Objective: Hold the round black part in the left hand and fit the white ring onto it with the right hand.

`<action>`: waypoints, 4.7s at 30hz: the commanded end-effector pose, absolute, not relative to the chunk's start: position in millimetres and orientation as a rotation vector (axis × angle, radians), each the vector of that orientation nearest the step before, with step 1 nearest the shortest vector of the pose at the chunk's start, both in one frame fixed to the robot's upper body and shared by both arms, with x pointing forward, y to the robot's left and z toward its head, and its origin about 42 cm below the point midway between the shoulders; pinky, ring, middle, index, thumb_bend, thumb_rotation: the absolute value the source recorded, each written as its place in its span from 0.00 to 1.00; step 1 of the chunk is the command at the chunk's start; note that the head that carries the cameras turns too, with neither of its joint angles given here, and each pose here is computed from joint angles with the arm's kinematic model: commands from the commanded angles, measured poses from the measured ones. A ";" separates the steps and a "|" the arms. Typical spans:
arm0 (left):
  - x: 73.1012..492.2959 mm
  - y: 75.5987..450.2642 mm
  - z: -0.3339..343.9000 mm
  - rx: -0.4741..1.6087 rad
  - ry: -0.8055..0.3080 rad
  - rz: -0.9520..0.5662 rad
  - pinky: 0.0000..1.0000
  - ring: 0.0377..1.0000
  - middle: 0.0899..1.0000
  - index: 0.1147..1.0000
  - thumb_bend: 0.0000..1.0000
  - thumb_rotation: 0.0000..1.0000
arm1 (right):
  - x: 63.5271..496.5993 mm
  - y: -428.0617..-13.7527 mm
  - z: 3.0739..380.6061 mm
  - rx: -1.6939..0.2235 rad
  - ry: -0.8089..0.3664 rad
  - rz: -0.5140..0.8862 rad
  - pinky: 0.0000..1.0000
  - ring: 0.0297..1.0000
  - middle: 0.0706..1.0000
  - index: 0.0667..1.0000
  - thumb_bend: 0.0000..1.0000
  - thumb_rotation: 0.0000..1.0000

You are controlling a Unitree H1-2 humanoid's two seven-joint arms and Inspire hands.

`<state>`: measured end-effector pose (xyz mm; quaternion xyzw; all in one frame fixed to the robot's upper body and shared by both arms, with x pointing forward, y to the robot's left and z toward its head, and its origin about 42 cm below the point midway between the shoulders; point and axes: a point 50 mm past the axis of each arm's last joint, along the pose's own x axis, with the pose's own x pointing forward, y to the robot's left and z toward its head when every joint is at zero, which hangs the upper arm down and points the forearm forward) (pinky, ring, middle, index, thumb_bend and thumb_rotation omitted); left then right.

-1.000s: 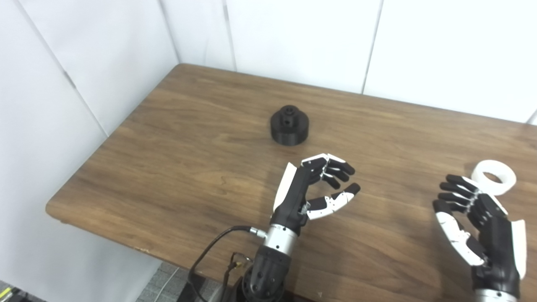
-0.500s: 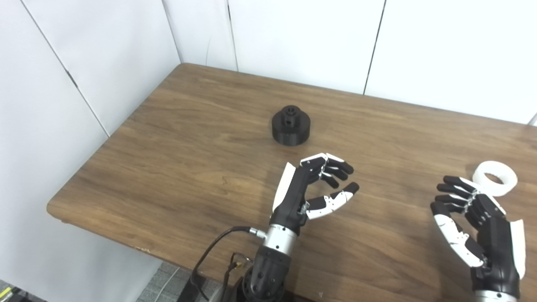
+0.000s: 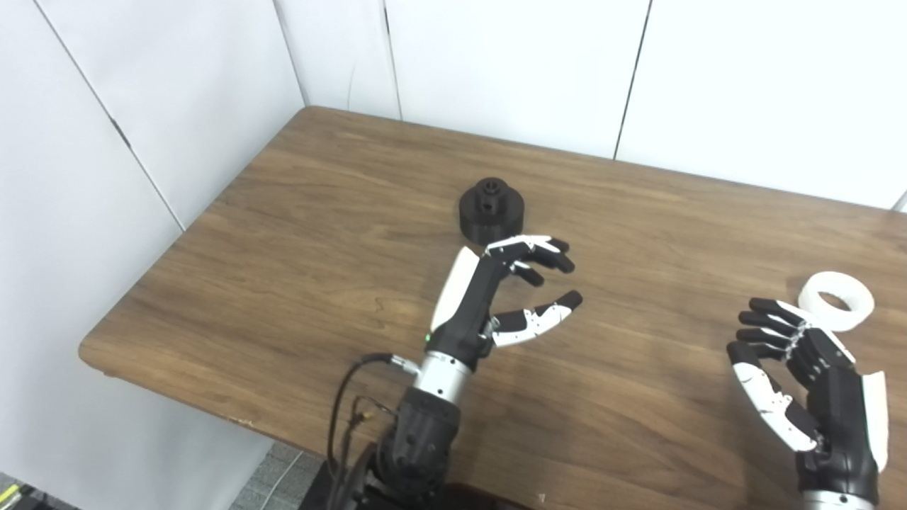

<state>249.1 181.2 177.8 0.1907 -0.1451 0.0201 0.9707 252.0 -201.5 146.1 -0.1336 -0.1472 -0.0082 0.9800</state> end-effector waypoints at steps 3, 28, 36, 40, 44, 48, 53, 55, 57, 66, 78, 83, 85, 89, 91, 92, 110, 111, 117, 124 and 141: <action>260.7 192.9 208.2 0.455 -0.375 0.057 0.63 0.74 0.78 0.73 0.62 0.34 | 250.1 -192.0 152.4 -0.220 -0.348 -0.022 0.53 0.59 0.63 0.67 0.56 0.42; 315.6 252.7 236.4 0.714 -0.337 0.136 0.71 0.83 0.85 0.80 0.64 0.26 | 250.3 -195.8 152.7 -0.228 -0.340 -0.008 0.54 0.60 0.64 0.67 0.54 0.41; 337.8 265.5 245.4 0.785 -0.305 0.153 0.76 0.87 0.89 0.84 0.75 0.41 | 250.1 -196.4 152.6 -0.226 -0.335 -0.012 0.54 0.60 0.63 0.67 0.55 0.41; 347.2 271.2 248.6 0.843 -0.292 0.159 0.77 0.90 0.91 0.86 0.84 0.49 | 249.6 -197.2 151.7 -0.228 -0.337 -0.012 0.54 0.60 0.64 0.67 0.55 0.42; 358.0 277.8 249.0 0.931 -0.260 0.180 0.77 0.91 0.92 0.86 0.90 0.53 | 249.5 -197.4 150.8 -0.224 -0.341 -0.013 0.54 0.60 0.64 0.67 0.55 0.42; 367.1 281.8 247.9 1.010 -0.237 0.178 0.82 0.94 0.93 0.86 0.92 0.54 | 249.0 -197.5 151.2 -0.224 -0.339 -0.014 0.54 0.60 0.64 0.67 0.55 0.42; 377.8 286.2 241.6 1.069 -0.203 0.177 0.97 0.98 0.95 0.86 0.95 0.57 | 248.8 -197.9 151.0 -0.227 -0.340 -0.015 0.53 0.59 0.63 0.67 0.55 0.43; 382.8 287.6 238.5 1.100 -0.191 0.176 0.94 0.98 0.95 0.85 0.96 0.57 | 248.7 -198.2 150.9 -0.236 -0.343 -0.015 0.54 0.59 0.63 0.67 0.55 0.44; 387.2 288.5 235.0 1.140 -0.171 0.168 0.94 0.99 0.97 0.86 0.96 0.55 | 248.3 -198.4 151.0 -0.237 -0.341 -0.017 0.54 0.59 0.64 0.67 0.55 0.45; 400.0 289.1 219.4 1.243 -0.034 0.104 0.97 1.00 1.00 0.89 1.00 0.56 | 246.5 -198.4 152.4 -0.236 -0.339 -0.020 0.55 0.60 0.64 0.67 0.55 0.45; 409.6 291.2 197.7 1.281 0.089 0.054 1.00 1.00 1.00 0.89 1.00 0.62 | 245.5 -199.5 153.0 -0.236 -0.338 -0.023 0.55 0.60 0.64 0.67 0.55 0.46; 409.5 291.7 191.6 1.279 0.118 0.039 1.00 1.00 1.00 0.89 1.00 0.62 | 245.2 -199.6 152.8 -0.232 -0.337 -0.021 0.55 0.60 0.64 0.67 0.56 0.46; 410.0 292.0 188.6 1.276 0.123 0.036 0.99 1.00 1.00 0.89 1.00 0.61 | 245.0 -199.4 153.0 -0.231 -0.335 -0.021 0.54 0.60 0.64 0.67 0.56 0.46; 411.9 291.7 181.9 1.255 0.131 0.031 0.99 1.00 1.00 0.88 1.00 0.61 | 244.7 -198.9 153.7 -0.234 -0.335 -0.021 0.54 0.60 0.65 0.67 0.56 0.46; 412.9 291.0 178.5 1.240 0.136 0.031 1.00 1.00 1.00 0.88 1.00 0.60 | 244.8 -198.8 153.9 -0.234 -0.336 -0.020 0.54 0.60 0.65 0.67 0.55 0.46; 413.5 290.5 177.0 1.232 0.140 0.032 1.00 1.00 1.00 0.88 1.00 0.60 | 244.8 -198.9 154.0 -0.236 -0.336 -0.020 0.54 0.60 0.65 0.67 0.56 0.46; 425.2 279.9 155.1 1.048 0.113 0.074 0.95 1.00 1.00 0.85 1.00 0.56 | 244.2 -197.6 155.9 -0.242 -0.337 -0.026 0.54 0.60 0.64 0.67 0.56 0.47; 425.7 279.3 154.6 1.044 0.110 0.077 0.95 1.00 1.00 0.84 1.00 0.56 | 244.2 -197.6 156.1 -0.243 -0.337 -0.026 0.54 0.60 0.65 0.67 0.56 0.47; 428.0 276.7 151.6 1.011 0.094 0.076 0.94 1.00 1.00 0.84 1.00 0.54 | 243.9 -197.1 157.0 -0.247 -0.335 -0.031 0.54 0.60 0.65 0.67 0.56 0.48; 429.2 272.7 150.6 0.976 0.076 0.059 0.95 1.00 1.00 0.82 1.00 0.49 | 243.1 -196.6 157.8 -0.249 -0.336 -0.032 0.53 0.60 0.65 0.68 0.56 0.48; 426.5 269.2 146.8 0.876 0.031 0.057 1.00 1.00 1.00 0.60 0.91 0.31 | 241.6 -199.0 157.1 -0.243 -0.341 -0.033 0.53 0.60 0.65 0.68 0.57 0.50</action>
